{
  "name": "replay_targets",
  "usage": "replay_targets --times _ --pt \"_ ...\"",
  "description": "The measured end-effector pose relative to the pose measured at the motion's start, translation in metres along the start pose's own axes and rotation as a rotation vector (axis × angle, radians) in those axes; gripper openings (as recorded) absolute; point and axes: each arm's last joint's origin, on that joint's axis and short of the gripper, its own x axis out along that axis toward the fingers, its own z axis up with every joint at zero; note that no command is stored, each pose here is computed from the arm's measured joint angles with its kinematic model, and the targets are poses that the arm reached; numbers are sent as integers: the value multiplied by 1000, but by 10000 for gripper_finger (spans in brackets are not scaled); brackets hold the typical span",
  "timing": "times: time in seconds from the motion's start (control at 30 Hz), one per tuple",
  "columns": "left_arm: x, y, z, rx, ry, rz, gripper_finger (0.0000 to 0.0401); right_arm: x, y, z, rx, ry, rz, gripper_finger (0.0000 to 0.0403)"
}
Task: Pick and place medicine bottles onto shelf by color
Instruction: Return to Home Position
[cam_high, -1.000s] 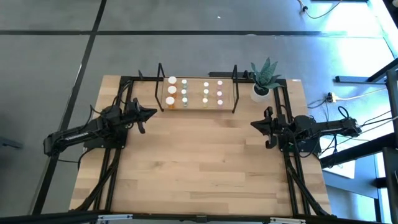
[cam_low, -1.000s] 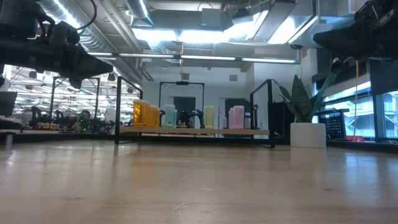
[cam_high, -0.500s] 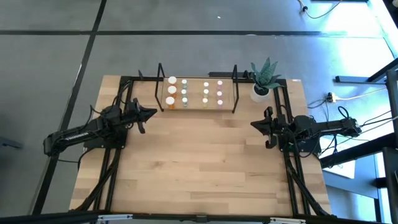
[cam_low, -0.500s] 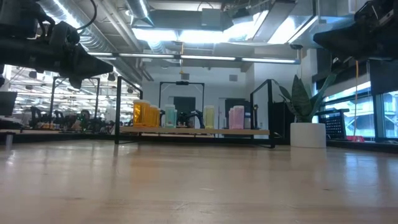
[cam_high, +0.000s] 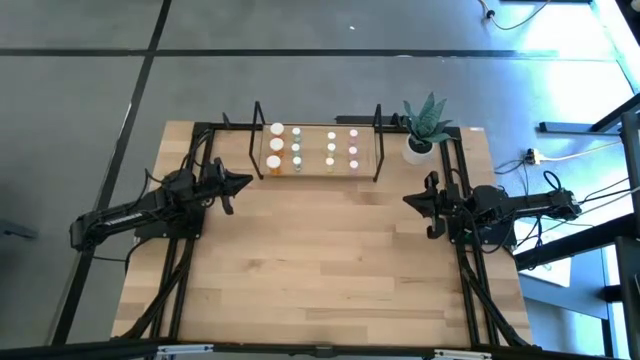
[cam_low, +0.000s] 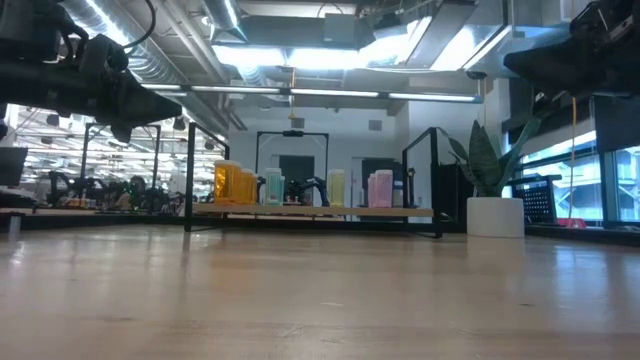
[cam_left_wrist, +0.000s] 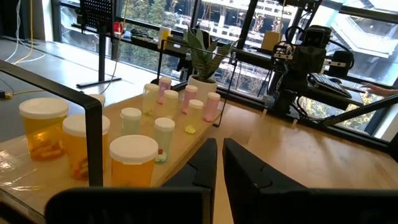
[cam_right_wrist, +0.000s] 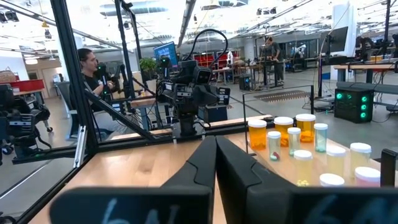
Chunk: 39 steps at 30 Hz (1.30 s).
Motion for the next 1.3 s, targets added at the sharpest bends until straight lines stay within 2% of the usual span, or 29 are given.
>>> replay_targets --times 0.33,0.87,1.3 --pt "0 0 0 0 0 0 7 0 0 0 0 0 0 14" --pt "0 0 0 0 0 0 28 0 0 0 0 0 0 14" --pt "0 0 0 0 0 0 10 0 0 0 1 0 0 14"
